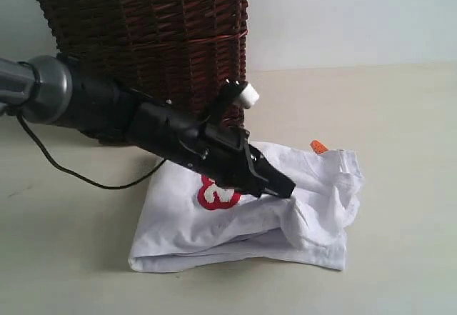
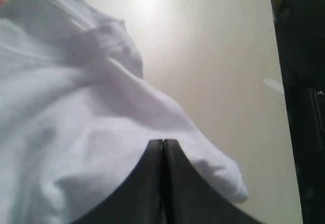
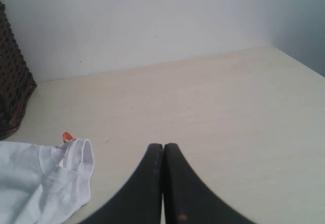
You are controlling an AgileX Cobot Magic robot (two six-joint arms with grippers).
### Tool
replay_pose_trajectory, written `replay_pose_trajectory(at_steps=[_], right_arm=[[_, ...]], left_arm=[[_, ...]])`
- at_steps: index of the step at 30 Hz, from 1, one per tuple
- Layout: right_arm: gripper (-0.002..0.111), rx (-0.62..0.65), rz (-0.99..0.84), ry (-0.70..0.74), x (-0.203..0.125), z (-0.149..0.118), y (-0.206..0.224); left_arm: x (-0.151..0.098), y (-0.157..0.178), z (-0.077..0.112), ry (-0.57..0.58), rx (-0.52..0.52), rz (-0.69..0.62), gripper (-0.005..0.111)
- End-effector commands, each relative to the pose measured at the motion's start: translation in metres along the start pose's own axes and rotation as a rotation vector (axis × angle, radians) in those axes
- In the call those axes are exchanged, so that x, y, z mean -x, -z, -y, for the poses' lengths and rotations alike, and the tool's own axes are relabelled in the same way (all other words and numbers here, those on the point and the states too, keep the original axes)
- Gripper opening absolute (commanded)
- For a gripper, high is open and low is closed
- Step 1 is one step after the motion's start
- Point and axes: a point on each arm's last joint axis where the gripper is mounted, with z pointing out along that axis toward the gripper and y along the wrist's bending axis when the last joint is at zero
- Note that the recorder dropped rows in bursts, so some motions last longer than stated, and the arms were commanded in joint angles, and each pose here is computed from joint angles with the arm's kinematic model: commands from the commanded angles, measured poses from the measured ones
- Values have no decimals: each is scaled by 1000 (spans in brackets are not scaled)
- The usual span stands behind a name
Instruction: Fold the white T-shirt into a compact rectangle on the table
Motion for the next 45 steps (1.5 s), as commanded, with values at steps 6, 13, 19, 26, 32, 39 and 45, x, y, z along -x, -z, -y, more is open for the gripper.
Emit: replay_pose_trajectory(at_steps=[6,13,19,26,32,39,45], right_arm=[[0,-7,8,-2,0,1,0],[0,-7,8,-2,0,1,0],[0,-7,8,-2,0,1,0],[0,-7,8,-2,0,1,0],[0,-7,8,-2,0,1,0],[0,-7,8,-2,0,1,0],[0,-7,8,-2,0,1,0]], left_arm=[[-41,-22,8,32,-159,-181,0],[-14,2,0,84,-97,-15,0],[5,25,-17,-78,100,10,0],[-19,5,-47,-131,234,-68,0],[-63,-8,-57,-242,136,-338,0],[-86,-9,-48,-229,42,-418,0],[-63,-5,-34,-213,50,-308,0]])
